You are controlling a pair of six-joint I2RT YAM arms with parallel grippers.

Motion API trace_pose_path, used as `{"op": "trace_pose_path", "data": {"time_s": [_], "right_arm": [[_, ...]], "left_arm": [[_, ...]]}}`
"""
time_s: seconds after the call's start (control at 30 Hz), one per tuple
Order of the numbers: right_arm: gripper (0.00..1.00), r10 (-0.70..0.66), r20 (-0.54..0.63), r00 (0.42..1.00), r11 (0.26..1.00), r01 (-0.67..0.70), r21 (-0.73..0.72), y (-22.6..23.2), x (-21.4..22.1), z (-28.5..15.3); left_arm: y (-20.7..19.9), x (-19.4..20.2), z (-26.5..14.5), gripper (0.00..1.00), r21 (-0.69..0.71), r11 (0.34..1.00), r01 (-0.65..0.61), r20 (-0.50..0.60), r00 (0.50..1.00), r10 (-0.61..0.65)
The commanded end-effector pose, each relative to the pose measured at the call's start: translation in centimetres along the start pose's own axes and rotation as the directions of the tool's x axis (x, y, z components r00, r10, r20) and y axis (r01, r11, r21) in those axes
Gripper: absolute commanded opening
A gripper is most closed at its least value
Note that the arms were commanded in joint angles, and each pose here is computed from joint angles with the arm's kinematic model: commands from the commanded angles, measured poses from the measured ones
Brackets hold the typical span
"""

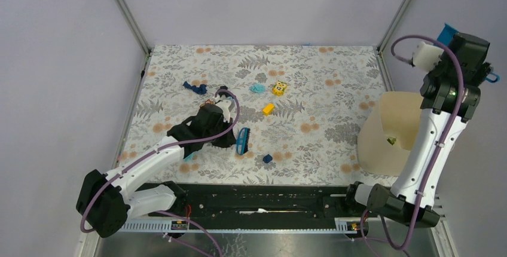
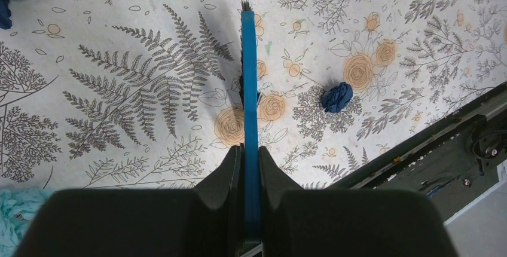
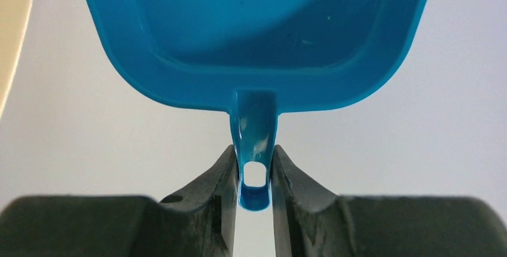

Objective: Sweep away the paper scraps from the table

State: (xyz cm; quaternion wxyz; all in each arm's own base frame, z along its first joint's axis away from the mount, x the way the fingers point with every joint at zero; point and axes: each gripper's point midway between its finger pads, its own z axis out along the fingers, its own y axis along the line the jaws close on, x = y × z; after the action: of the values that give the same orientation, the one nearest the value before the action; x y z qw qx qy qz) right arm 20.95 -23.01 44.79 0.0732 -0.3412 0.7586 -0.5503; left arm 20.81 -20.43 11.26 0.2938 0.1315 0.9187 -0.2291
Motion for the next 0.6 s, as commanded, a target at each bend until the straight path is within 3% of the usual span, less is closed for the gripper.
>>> {"op": "trace_pose_path", "data": {"time_s": [0.0,0.23,0.37,0.5,0.57], "right_arm": [[0.00,0.253,0.262,0.931,0.962,-0.271,0.035,-2.6,-4.3,0.2],[0.00,0.435,0.432,0.790,0.894,-0.322,-0.311,2.0,-13.1,-0.2],[0.00,0.499,0.489,0.715,0.812,-0.189,-0.552,6.4,-19.8,-4.9],[0.09,0.434,0.519,0.737,0.746,0.029,-0.665,14.2,-24.6,-8.3],[0.09,0.385,0.492,0.781,0.690,0.110,-0.715,19.9,-25.9,-8.2]], "left_arm": [[-0.4,-0.6,0.2,0.00,0.016,1.000,-0.016,0.000,1.000,0.016],[0.1,-0.4,0.4,0.00,-0.007,1.000,-0.012,-0.005,1.000,0.012],[0.4,-0.2,0.9,0.00,-0.017,1.000,-0.007,-0.027,1.000,0.006],[0.2,0.0,1.0,0.00,-0.005,1.000,-0.001,-0.036,0.999,0.001],[0.4,-0.1,1.1,0.00,-0.010,1.000,-0.001,-0.034,0.999,0.000]]}}
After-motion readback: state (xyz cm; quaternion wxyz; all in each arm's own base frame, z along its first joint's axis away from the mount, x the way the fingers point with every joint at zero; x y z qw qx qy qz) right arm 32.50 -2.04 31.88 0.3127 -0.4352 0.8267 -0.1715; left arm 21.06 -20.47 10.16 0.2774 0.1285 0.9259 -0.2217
